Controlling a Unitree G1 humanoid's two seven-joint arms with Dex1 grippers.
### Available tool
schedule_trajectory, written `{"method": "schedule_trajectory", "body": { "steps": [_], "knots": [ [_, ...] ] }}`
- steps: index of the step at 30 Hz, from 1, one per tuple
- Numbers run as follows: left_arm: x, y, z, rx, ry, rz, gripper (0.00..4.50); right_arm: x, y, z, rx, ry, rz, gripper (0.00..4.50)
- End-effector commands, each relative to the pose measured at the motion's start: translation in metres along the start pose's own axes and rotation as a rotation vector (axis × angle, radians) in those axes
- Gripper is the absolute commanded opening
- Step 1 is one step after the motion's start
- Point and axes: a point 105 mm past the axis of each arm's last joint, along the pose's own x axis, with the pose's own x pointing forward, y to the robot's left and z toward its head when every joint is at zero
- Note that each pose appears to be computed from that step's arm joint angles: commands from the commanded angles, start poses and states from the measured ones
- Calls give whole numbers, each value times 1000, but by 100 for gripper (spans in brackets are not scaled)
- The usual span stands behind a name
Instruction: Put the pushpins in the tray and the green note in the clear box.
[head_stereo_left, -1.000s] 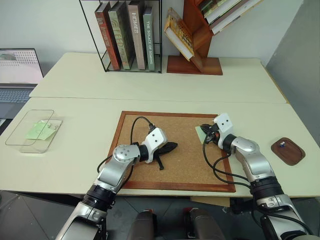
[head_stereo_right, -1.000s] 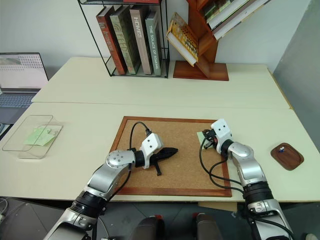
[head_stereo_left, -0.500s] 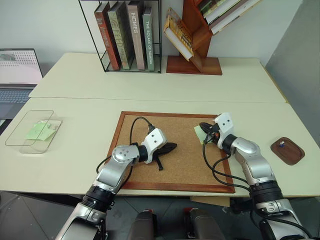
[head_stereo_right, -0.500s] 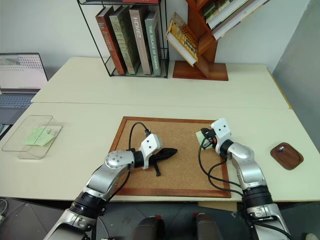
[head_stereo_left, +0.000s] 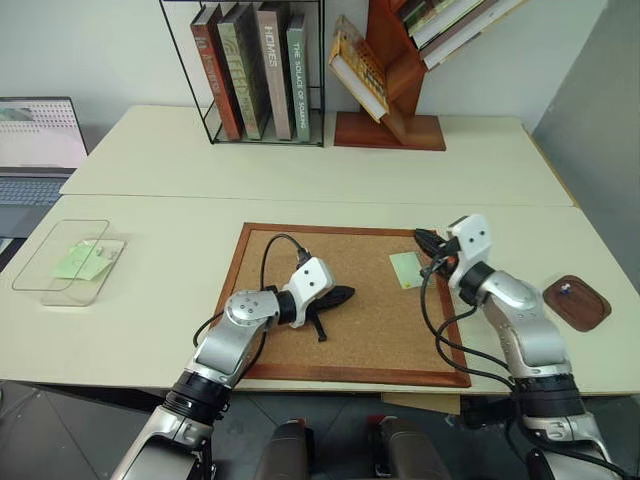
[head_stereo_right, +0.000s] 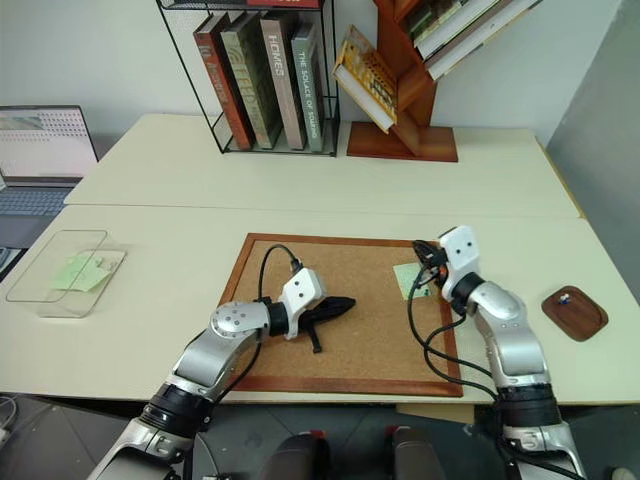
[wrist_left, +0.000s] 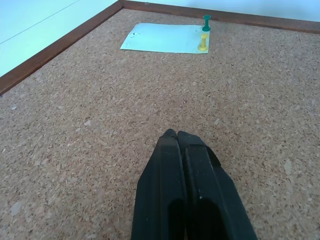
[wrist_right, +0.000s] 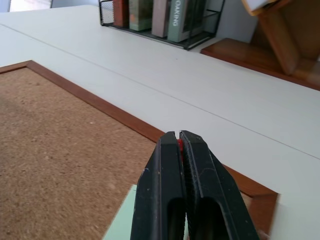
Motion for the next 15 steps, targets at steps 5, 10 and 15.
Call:
{"method": "schedule_trajectory", "body": {
  "steps": [5,10,15],
  "knots": [
    [0,-8,-25,-28,82,-25,0,-64,-37,10,-11,34,-142,1],
    [3,-3,-25,-20,78,-13,0,-109,-57,-14,54,150,-264,1],
    [6,-2,-25,-15,71,-12,0,-144,-84,-35,35,253,-461,1]
  ]
}}
